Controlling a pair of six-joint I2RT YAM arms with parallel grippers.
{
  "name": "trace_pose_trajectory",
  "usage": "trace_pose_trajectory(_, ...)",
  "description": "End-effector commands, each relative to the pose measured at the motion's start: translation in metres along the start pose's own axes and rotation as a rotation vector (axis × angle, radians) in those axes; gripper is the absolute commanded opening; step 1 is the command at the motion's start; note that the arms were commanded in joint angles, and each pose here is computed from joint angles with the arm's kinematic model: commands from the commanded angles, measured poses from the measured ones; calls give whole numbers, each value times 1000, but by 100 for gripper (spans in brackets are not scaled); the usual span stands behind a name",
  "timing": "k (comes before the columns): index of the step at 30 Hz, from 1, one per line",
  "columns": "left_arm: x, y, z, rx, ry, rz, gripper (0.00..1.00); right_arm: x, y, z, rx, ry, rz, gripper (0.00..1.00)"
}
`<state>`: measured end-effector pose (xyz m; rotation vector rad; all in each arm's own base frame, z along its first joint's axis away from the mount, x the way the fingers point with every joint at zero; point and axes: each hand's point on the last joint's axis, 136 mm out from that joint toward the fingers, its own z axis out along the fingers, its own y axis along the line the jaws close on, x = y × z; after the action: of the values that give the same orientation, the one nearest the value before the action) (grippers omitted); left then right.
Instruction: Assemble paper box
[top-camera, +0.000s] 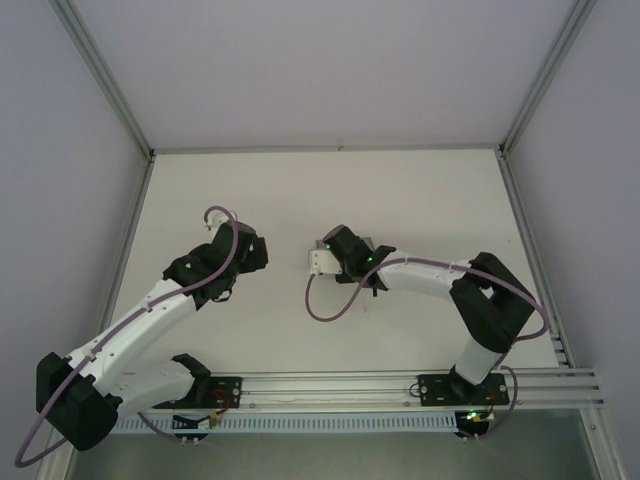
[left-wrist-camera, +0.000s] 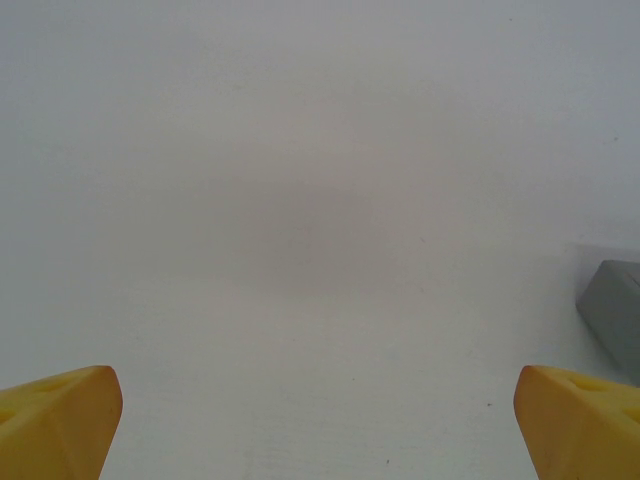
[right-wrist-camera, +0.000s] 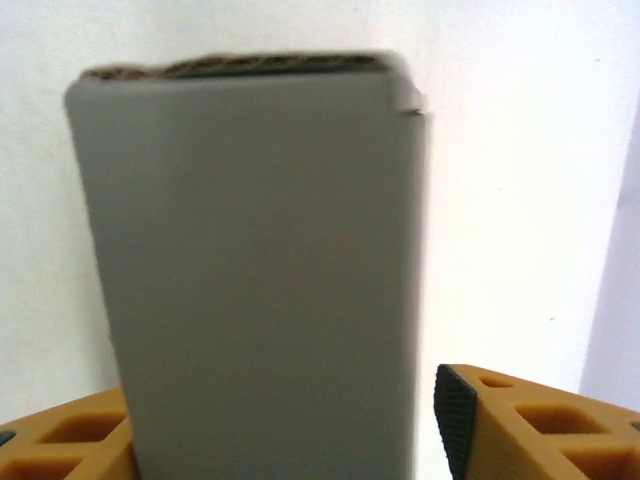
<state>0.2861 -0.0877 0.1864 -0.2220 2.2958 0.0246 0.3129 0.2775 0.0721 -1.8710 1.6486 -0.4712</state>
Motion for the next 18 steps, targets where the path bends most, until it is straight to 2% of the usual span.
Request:
trace_pose_trajectory(1, 2, 9, 3, -40, -7, -19, 100, 0, 25, -10, -58, 13, 56, 74)
trace_pose_trajectory(8, 0, 10, 5, -20, -36, -41, 100, -9, 74, -60, -281, -88, 192, 100)
trace_pose_trajectory(11, -3, 9, 5, -3, -56, -49, 100, -18, 73, -86, -319, -176, 266, 100)
trace_pose_trajectory(13, -8, 10, 5, 9, -86, -64, 100, -23, 62, -102, -287, -251, 306, 100)
trace_pose_trajectory(15, -15, 13, 5, 24, -121, -88, 100, -27, 39, -117, -192, -326, 377, 100)
trace_pose_trajectory(18, -31, 22, 7, 48, -192, -126, 100, -16, -15, -139, -34, -398, 618, 100)
